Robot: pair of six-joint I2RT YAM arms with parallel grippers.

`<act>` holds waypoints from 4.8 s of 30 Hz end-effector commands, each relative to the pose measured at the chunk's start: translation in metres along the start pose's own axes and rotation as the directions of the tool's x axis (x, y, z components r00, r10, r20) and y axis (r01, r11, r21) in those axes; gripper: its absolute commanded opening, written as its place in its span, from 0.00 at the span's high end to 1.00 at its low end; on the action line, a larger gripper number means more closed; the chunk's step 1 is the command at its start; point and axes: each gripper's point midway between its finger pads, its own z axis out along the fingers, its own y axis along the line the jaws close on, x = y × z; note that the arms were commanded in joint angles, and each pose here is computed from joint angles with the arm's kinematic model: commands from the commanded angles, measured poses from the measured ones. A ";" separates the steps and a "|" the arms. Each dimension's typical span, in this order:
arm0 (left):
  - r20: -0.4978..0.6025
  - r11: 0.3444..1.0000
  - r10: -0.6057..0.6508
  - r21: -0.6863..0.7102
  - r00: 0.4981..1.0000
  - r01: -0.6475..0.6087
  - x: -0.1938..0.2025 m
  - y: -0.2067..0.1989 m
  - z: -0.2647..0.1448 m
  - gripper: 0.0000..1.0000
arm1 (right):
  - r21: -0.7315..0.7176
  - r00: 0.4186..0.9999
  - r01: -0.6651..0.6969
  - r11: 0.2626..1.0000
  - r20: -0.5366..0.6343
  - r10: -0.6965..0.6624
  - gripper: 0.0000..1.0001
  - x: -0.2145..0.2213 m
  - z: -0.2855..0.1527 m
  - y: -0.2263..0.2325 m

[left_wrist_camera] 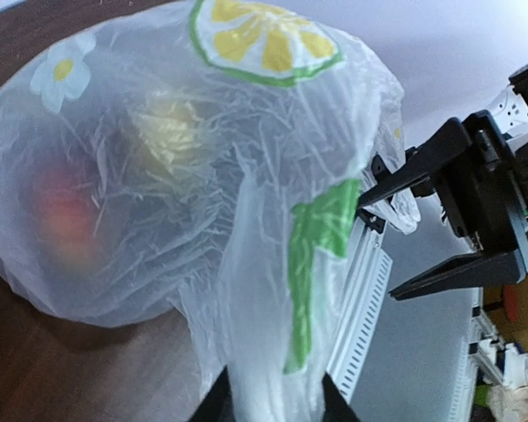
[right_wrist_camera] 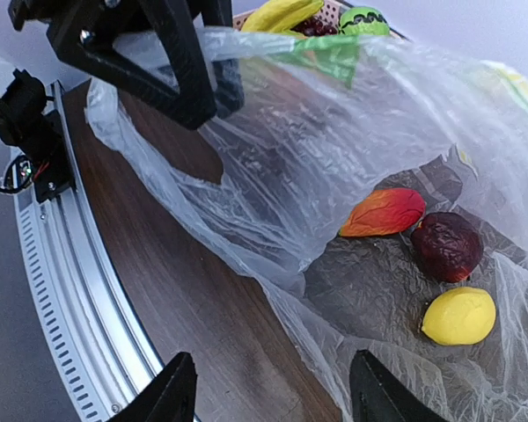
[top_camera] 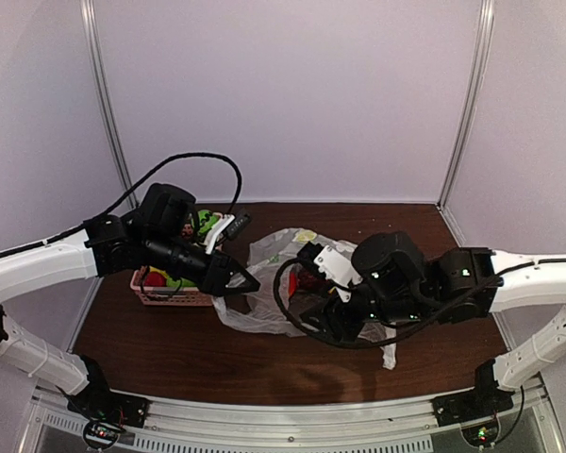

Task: Untie the knot of the plastic bag and take out the fruit
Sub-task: Reach into the gripper in the takeout bag, then pick up the fake fruit from the takeout bag.

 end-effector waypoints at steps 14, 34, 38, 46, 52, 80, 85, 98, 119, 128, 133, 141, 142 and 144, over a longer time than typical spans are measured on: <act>0.119 0.998 0.058 -0.008 0.991 -0.057 -0.029 -0.014 -0.017 1.00 | 0.272 0.947 0.158 0.949 -0.314 -0.068 0.50 0.069 0.050 -0.055; 0.095 0.999 0.044 -0.032 0.995 -0.041 -0.019 -0.003 -0.010 1.00 | 0.168 0.960 -0.267 0.949 -0.044 0.278 0.43 0.004 0.071 -0.087; 0.089 0.998 0.042 -0.041 0.995 -0.039 -0.017 0.000 -0.008 1.00 | 0.106 0.961 -0.273 0.956 -0.014 0.276 0.36 -0.012 0.055 -0.082; 0.091 0.999 0.047 -0.031 0.995 -0.044 -0.019 -0.003 -0.009 1.00 | 0.240 0.934 -0.353 0.904 0.026 0.357 0.32 0.001 0.064 -0.121; 0.093 0.999 0.040 -0.030 0.995 -0.037 -0.017 -0.003 -0.010 1.00 | 0.355 0.925 -0.369 0.859 0.050 0.376 0.32 0.019 0.081 -0.146; 0.081 1.000 0.012 -0.014 0.997 -0.011 -0.014 0.000 -0.003 1.00 | 0.459 0.887 -0.375 0.806 -0.074 0.455 0.21 0.080 0.163 -0.210; 0.091 1.000 0.005 0.022 0.996 -0.007 -0.015 -0.005 0.000 1.00 | 0.276 0.874 -0.475 0.835 0.042 0.484 0.16 0.046 0.148 -0.186; 0.238 0.994 -0.100 -0.021 0.966 0.108 -0.047 0.001 -0.010 1.00 | 0.051 0.881 -0.468 0.882 0.102 0.462 0.19 0.011 0.185 -0.140; 0.343 0.997 -0.058 0.061 0.938 0.040 -0.063 -0.018 -0.027 1.00 | 0.319 0.930 -0.334 0.887 -0.039 0.364 0.32 0.062 0.191 -0.158; 0.250 0.995 -0.066 0.085 0.966 0.046 -0.031 -0.017 -0.023 1.00 | 0.326 0.897 -0.440 0.837 0.112 0.428 0.20 0.017 0.179 -0.186; 0.204 0.993 -0.057 0.112 0.977 0.035 -0.021 -0.021 -0.020 1.00 | 0.340 0.897 -0.440 0.831 0.115 0.427 0.16 0.012 0.190 -0.195; 0.180 0.993 -0.060 0.110 0.982 0.041 -0.013 -0.020 -0.019 1.00 | 0.372 0.878 -0.471 0.800 0.115 0.464 0.15 0.021 0.214 -0.219; 0.179 0.993 -0.061 0.110 0.982 0.041 -0.013 -0.019 -0.019 1.00 | 0.380 0.875 -0.475 0.793 0.114 0.470 0.15 0.023 0.217 -0.223; 0.180 0.993 -0.061 0.113 0.982 0.041 -0.013 -0.020 -0.020 1.00 | 0.400 0.870 -0.482 0.780 0.114 0.480 0.16 0.026 0.221 -0.231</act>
